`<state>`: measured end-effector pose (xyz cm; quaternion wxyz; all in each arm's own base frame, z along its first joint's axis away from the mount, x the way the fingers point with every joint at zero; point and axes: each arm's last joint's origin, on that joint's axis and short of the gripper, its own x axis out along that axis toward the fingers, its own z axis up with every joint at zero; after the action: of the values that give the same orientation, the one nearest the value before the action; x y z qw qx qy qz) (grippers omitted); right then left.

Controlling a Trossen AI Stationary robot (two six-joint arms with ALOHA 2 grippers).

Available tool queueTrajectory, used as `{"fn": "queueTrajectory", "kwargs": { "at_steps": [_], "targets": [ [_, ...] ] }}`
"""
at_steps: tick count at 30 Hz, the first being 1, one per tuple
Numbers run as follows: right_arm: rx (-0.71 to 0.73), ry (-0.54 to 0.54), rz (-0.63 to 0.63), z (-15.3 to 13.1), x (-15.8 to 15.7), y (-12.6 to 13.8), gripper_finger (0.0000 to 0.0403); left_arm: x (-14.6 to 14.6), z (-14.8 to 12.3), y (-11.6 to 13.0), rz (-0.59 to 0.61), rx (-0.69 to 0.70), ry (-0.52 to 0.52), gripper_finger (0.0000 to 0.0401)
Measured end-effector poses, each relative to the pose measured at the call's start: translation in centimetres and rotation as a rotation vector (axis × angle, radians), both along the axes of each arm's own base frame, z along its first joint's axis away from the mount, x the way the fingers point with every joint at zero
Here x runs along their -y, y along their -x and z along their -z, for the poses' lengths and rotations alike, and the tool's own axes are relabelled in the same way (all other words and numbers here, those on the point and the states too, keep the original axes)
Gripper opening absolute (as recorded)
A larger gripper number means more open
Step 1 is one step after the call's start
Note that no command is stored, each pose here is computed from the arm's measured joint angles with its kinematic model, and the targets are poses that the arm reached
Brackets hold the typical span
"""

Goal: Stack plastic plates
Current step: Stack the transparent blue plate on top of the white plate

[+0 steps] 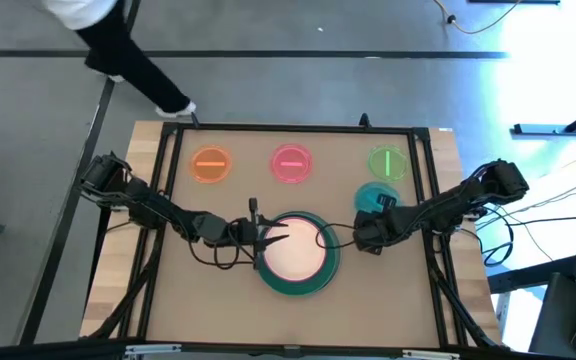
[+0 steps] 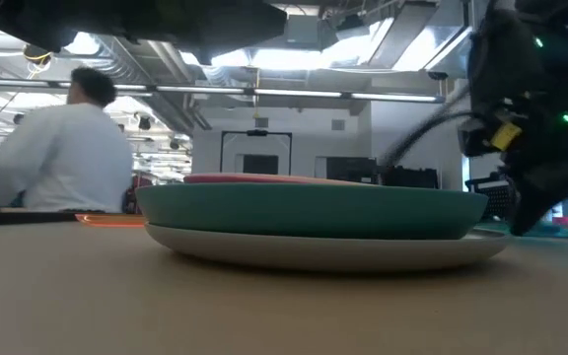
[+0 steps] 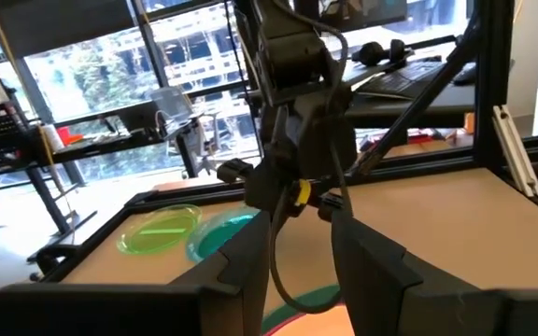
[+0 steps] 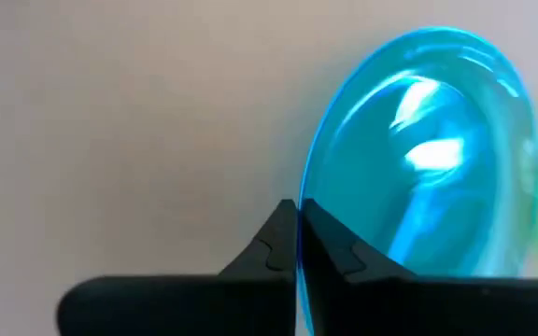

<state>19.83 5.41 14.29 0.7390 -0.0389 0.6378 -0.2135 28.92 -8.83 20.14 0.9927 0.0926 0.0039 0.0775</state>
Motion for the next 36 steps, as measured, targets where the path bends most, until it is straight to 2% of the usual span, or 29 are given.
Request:
{"fn": "queueTrajectory", "kwargs": {
  "at_steps": [6,15,21,29,36],
  "targets": [
    [0.034,0.034,-0.049,-1.6,-0.3,-1.2,0.0001,0.5,-0.3,0.5,0.022,-0.025,-0.003,0.011],
    [0.038,0.117,-0.08,-4.2,-0.4,-2.2,0.0,0.8,-1.6,2.7,0.038,-0.153,0.085,0.011],
    [0.074,0.163,-0.102,-6.5,-0.6,-3.2,0.0,0.6,-1.5,2.7,0.024,-0.165,0.085,0.011],
    [0.258,0.13,-0.199,-8.3,-1.4,-5.6,0.0,0.5,-1.4,2.7,0.016,-0.176,0.081,0.011],
    [0.469,0.009,-0.349,-9.2,-3.1,-7.7,0.0,0.4,-1.4,2.7,0.014,-0.174,0.081,0.011]
  ]
}}
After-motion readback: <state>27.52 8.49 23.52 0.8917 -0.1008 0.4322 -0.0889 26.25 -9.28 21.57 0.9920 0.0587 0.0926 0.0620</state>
